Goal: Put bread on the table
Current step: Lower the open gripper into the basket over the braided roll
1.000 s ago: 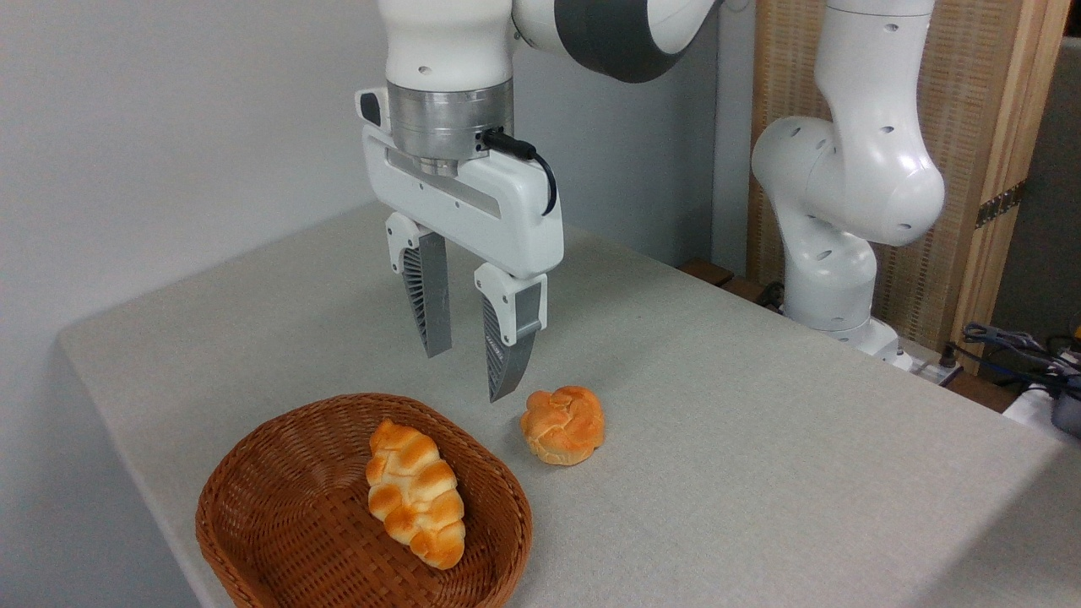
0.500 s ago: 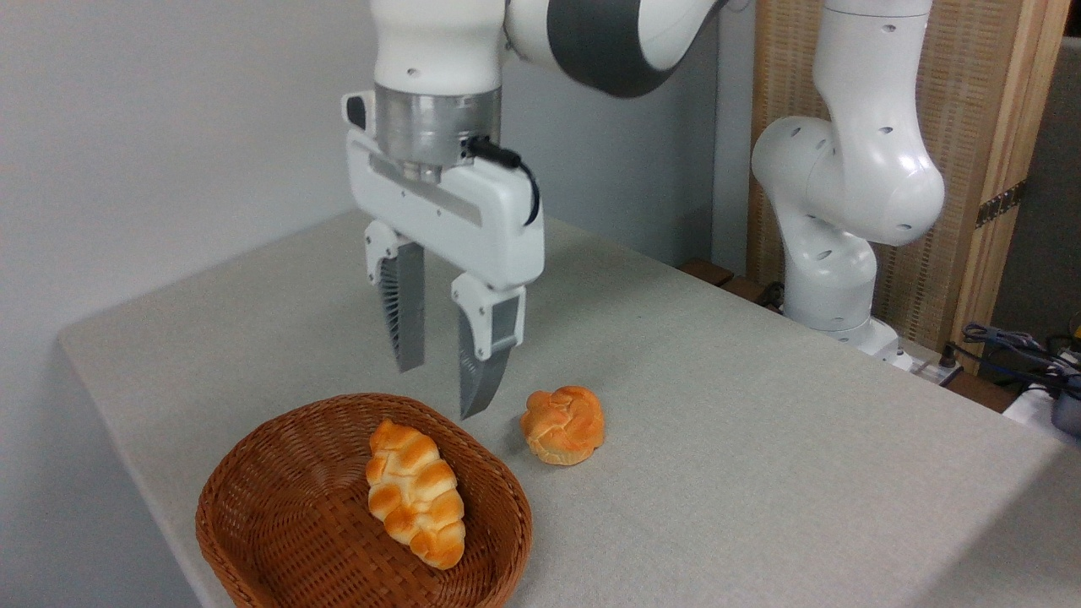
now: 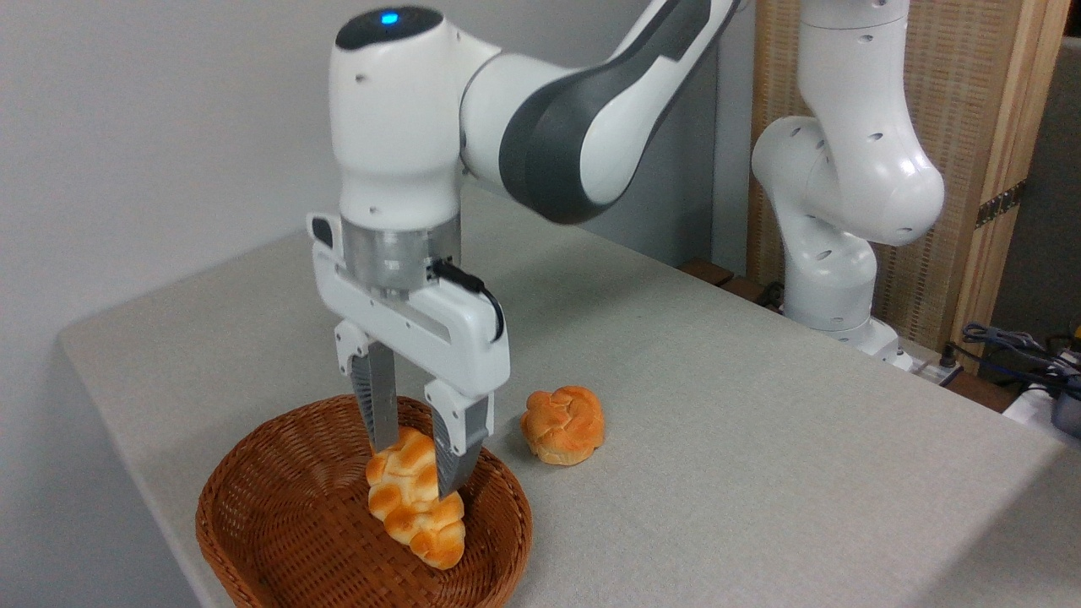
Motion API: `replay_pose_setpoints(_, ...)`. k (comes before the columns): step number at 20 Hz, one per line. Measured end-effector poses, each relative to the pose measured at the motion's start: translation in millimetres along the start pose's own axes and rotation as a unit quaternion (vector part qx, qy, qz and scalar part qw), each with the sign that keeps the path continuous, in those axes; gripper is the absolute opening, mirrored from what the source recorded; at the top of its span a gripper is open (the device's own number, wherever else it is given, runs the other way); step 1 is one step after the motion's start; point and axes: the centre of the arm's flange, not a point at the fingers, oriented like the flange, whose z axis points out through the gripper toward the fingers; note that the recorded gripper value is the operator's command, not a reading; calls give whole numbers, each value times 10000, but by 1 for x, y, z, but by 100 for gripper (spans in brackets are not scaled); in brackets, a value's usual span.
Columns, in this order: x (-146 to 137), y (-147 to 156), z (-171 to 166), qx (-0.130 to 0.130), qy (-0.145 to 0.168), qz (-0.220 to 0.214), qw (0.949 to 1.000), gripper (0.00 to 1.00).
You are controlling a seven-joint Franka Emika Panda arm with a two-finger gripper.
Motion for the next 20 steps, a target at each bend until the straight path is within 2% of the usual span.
replay_pose_setpoints(4,3,-1,18,-251,58,-863,9959,100)
replay_pose_setpoints(8,1,-5,22,-500,180,-1313,9899,100)
replay_pose_setpoints(19,3,-7,42,-489,116,-1360,9894,100)
replay_pose_setpoints(20,4,-7,44,-489,108,-1357,9895,93)
